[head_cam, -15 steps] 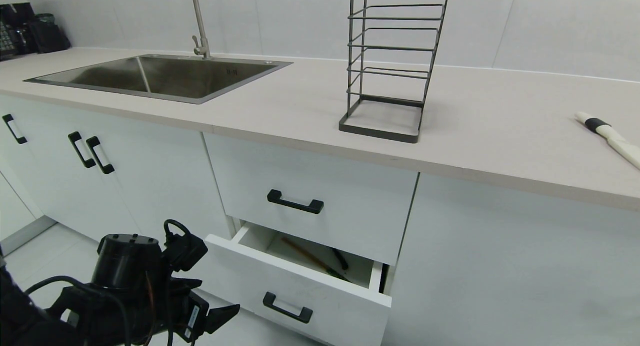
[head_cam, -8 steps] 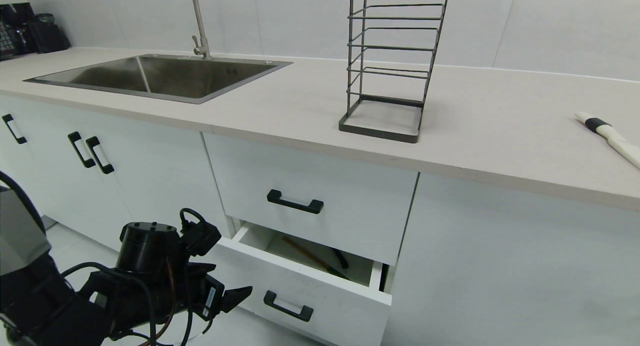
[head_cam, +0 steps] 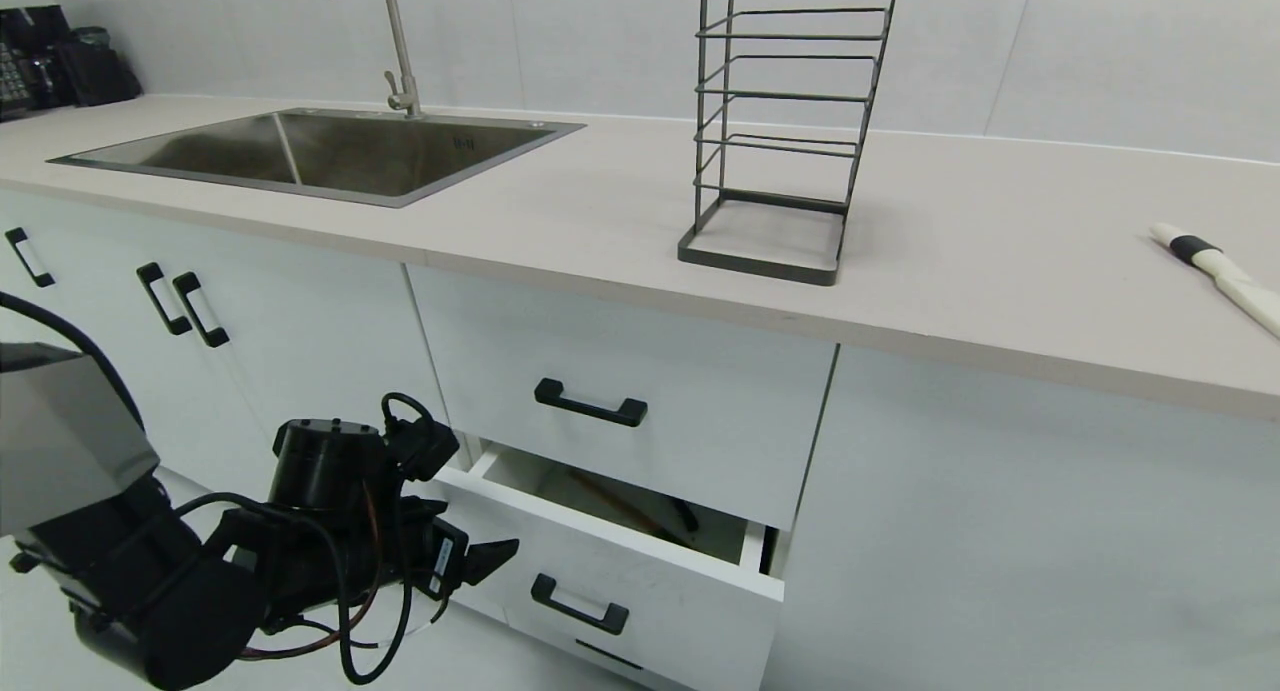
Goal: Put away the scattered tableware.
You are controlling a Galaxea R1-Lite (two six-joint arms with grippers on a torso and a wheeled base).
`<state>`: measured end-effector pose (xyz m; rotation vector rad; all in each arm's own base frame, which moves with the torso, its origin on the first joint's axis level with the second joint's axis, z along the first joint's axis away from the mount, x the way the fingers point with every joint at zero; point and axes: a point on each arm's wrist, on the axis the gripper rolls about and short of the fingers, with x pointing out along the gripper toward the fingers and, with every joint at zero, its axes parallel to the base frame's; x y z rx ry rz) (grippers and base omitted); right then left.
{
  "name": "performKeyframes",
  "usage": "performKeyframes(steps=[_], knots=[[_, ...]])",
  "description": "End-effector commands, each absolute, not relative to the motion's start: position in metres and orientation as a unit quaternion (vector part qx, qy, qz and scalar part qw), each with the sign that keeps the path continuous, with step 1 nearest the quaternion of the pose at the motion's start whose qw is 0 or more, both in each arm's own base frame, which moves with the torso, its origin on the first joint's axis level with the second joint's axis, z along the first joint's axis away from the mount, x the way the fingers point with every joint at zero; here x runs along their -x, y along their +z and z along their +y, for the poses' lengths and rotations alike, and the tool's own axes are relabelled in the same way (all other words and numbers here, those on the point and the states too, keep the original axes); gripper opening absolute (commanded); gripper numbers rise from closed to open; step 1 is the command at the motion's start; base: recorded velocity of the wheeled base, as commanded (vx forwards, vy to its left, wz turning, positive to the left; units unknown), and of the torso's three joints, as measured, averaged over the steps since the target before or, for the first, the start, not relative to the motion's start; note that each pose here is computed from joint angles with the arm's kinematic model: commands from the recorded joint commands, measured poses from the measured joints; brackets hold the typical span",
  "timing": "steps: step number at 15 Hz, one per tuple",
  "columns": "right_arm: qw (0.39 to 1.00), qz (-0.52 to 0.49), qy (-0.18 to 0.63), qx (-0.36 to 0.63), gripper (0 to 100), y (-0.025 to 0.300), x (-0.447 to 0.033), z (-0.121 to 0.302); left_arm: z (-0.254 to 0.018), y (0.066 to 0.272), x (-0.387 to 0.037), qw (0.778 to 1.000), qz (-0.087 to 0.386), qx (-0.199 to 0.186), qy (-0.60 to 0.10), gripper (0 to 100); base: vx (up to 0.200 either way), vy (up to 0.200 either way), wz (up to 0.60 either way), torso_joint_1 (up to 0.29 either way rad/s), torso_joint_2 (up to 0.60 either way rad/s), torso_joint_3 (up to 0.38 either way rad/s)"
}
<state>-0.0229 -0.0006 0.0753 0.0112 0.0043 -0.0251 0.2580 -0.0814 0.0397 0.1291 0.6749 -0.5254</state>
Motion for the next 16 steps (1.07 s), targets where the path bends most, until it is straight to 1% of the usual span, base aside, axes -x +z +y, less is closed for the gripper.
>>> performKeyframes(steps=[1, 6, 10, 16], knots=[[1.000, 0.003, -0.012, -0.006, 100, 0.075, 0.023, -0.001, -0.083, 0.037, -0.264, 0.909, 0.326, -0.061, -0.254, 100, 0.000, 0.000, 0.00, 0.000, 0.00, 0.000], [1.000, 0.003, -0.012, -0.005, 100, 0.075, 0.023, -0.001, -0.086, 0.040, -0.281, 0.920, 0.297, -0.053, -0.249, 100, 0.000, 0.000, 0.00, 0.000, 0.00, 0.000], [1.000, 0.003, -0.012, -0.005, 100, 0.075, 0.023, -0.001, -0.088, 0.038, -0.288, 0.922, 0.296, -0.048, -0.246, 100, 0.000, 0.000, 0.00, 0.000, 0.00, 0.000], [1.000, 0.003, -0.013, -0.005, 100, 0.075, 0.023, -0.001, -0.094, 0.037, -0.308, 0.927, 0.277, -0.047, -0.246, 100, 0.000, 0.000, 0.00, 0.000, 0.00, 0.000]])
